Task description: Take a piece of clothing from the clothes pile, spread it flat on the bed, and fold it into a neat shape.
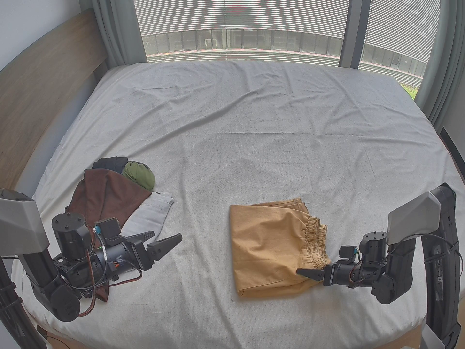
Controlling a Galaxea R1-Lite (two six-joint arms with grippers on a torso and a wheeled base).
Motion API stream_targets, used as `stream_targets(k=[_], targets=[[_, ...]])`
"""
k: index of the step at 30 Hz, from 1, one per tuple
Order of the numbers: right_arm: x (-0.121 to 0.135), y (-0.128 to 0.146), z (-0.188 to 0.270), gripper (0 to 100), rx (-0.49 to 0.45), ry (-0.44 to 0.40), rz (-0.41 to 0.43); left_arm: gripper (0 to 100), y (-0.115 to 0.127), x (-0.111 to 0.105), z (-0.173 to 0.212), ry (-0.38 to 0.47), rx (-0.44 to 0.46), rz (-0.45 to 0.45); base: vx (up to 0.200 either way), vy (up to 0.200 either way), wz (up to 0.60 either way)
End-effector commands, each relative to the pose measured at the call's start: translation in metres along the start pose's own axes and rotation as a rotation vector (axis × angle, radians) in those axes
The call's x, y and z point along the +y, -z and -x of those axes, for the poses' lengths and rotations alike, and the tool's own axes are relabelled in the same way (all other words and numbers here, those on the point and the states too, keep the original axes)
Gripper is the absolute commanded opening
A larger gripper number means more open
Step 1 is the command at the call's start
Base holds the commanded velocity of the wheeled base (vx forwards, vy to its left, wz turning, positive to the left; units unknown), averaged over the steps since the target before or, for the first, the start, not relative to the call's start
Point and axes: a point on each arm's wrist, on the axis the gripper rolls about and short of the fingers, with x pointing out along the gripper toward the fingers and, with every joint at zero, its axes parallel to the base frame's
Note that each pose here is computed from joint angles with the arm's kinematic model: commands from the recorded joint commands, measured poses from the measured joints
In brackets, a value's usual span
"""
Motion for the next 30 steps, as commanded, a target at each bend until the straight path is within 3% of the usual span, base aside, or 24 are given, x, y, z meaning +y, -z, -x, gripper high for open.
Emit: stream_targets(k=[1,10,11,24,30], targets=[[0.000,0.000,-0.002,100,-0.002,-0.002,0.003,100,0.000,0.000,0.000,0.000,0.002,0.001,0.000,0.000,0.00],[0.002,-0.003,-0.006,100,-0.032,0.037,0.016,100,0.000,0.000,0.000,-0.002,0.001,0.001,0.000,0.000,0.00],[0.002,-0.003,-0.006,0,-0.034,0.039,0.018,100,0.000,0.000,0.000,-0.002,0.001,0.001,0.000,0.000,0.00],[0.027,-0.009,-0.006,0,-0.046,-0.012,0.007,100,-0.003,0.000,0.002,-0.003,-0.016,-0.001,0.000,0.000,0.00],[0.040,-0.030,-0.003,0,-0.115,-0.057,0.004,100,-0.004,0.000,0.001,-0.002,-0.018,-0.002,0.000,0.000,0.00]])
